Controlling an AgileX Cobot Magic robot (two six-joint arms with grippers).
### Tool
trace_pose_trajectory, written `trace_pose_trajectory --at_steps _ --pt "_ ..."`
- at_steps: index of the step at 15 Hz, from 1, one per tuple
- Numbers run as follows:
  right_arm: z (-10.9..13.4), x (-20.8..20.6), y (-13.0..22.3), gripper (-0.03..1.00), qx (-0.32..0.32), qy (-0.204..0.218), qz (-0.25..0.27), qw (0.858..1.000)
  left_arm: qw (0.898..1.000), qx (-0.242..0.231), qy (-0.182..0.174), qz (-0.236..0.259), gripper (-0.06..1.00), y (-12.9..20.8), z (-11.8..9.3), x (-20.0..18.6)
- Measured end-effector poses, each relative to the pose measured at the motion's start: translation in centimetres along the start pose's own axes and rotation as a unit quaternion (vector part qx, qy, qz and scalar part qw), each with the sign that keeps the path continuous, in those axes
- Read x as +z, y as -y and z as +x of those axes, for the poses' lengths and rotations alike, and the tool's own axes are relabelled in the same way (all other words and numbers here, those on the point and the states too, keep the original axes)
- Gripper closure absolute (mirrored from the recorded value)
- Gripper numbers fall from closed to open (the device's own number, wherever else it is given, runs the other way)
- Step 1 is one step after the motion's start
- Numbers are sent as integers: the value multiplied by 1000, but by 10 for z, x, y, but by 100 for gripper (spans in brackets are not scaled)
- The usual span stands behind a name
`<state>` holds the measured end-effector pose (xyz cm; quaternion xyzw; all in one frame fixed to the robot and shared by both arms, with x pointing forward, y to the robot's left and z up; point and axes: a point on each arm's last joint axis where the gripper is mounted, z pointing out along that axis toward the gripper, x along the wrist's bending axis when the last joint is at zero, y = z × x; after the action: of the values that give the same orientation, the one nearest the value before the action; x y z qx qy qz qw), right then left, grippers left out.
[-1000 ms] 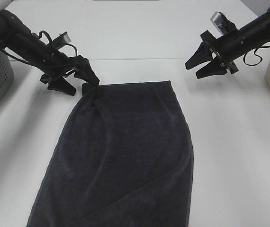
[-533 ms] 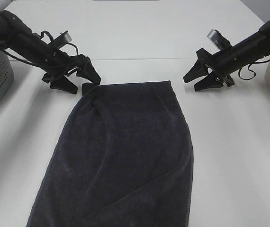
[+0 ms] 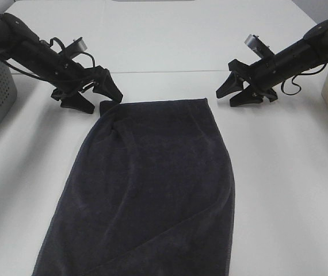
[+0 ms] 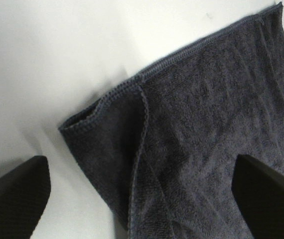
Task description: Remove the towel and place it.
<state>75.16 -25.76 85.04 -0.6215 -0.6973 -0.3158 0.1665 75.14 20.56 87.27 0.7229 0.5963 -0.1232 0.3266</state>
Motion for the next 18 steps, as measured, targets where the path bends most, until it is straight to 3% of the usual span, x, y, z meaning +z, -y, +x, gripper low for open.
trace_pose_trajectory --at_steps 5,9,11,15,17,18 --pt "16 23 4 42 18 -23 21 999 1000 10 -3 -2 1 0 -8 7" --pt "52 55 11 45 20 3 56 998 999 32 -4 -5 4 2 -45 33" --pt "54 58 12 57 36 29 59 997 1000 11 -10 -11 17 3 -51 43" --pt "49 58 12 96 41 50 58 996 999 15 -27 -8 67 5 -44 48" --pt "49 58 12 96 45 51 57 996 999 29 -30 -6 87 6 -44 48" --pt "50 57 11 96 43 53 56 996 998 50 -35 -3 92 6 -43 48"
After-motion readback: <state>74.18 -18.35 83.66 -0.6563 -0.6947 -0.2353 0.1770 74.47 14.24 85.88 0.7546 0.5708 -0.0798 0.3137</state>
